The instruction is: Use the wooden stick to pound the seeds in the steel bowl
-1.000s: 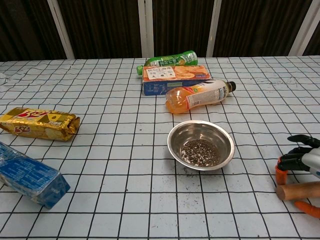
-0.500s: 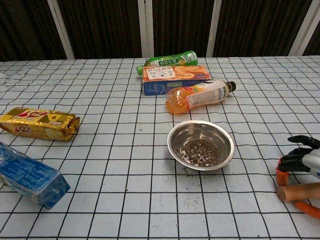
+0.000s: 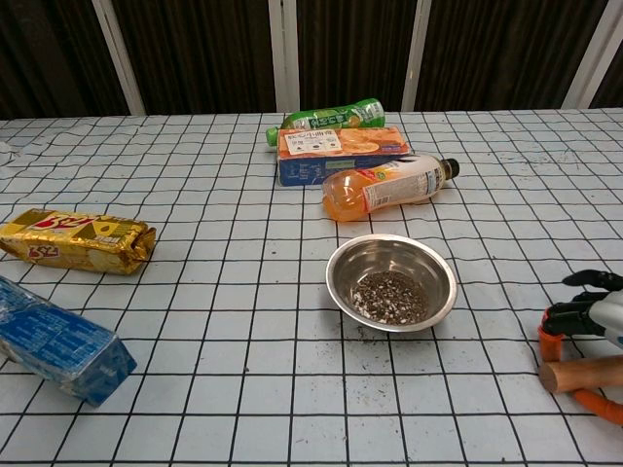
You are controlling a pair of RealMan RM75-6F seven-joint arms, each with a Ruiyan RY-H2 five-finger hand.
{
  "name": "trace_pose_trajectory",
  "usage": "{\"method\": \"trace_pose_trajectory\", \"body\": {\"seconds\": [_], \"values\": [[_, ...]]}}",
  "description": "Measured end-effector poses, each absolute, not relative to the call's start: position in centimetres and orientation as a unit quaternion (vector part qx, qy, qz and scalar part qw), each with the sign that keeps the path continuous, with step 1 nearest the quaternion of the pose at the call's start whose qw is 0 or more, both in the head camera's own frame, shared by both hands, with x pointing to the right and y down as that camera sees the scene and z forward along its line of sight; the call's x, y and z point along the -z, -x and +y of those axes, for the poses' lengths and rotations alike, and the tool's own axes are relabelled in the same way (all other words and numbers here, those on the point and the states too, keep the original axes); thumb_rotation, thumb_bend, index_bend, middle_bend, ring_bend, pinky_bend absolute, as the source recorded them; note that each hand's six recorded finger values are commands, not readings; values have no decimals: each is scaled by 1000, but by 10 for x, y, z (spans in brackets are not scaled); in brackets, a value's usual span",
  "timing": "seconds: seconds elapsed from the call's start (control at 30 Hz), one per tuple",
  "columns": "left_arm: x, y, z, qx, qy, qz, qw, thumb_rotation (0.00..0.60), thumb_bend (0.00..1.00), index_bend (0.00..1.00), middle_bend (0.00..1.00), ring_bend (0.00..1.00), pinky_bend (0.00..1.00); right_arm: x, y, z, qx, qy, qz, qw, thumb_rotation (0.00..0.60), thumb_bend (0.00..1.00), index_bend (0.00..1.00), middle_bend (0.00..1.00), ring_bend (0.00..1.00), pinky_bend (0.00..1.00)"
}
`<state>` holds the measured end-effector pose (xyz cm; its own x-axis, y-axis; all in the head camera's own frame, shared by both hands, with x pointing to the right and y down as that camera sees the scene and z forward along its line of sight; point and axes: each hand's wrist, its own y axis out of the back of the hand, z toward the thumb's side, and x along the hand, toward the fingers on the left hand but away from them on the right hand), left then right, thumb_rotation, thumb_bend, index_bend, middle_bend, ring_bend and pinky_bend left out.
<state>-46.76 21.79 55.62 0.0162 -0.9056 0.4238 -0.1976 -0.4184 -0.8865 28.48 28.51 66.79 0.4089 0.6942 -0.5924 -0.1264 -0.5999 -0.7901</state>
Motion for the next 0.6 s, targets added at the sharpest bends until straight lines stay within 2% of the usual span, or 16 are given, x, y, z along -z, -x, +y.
{"method": "trace_pose_trajectory", "body": {"seconds": [0.17, 0.6], "values": [[-556, 468, 218, 551, 637, 434, 320, 600, 77, 0, 0, 0, 0, -669, -285, 286, -508, 738, -191, 400, 600, 496, 634, 517, 452, 404], [-556, 468, 218, 551, 637, 435, 319, 600, 76, 0, 0, 0, 0, -660, -284, 278, -488, 744, -227, 396, 600, 544, 717, 586, 525, 510]]}}
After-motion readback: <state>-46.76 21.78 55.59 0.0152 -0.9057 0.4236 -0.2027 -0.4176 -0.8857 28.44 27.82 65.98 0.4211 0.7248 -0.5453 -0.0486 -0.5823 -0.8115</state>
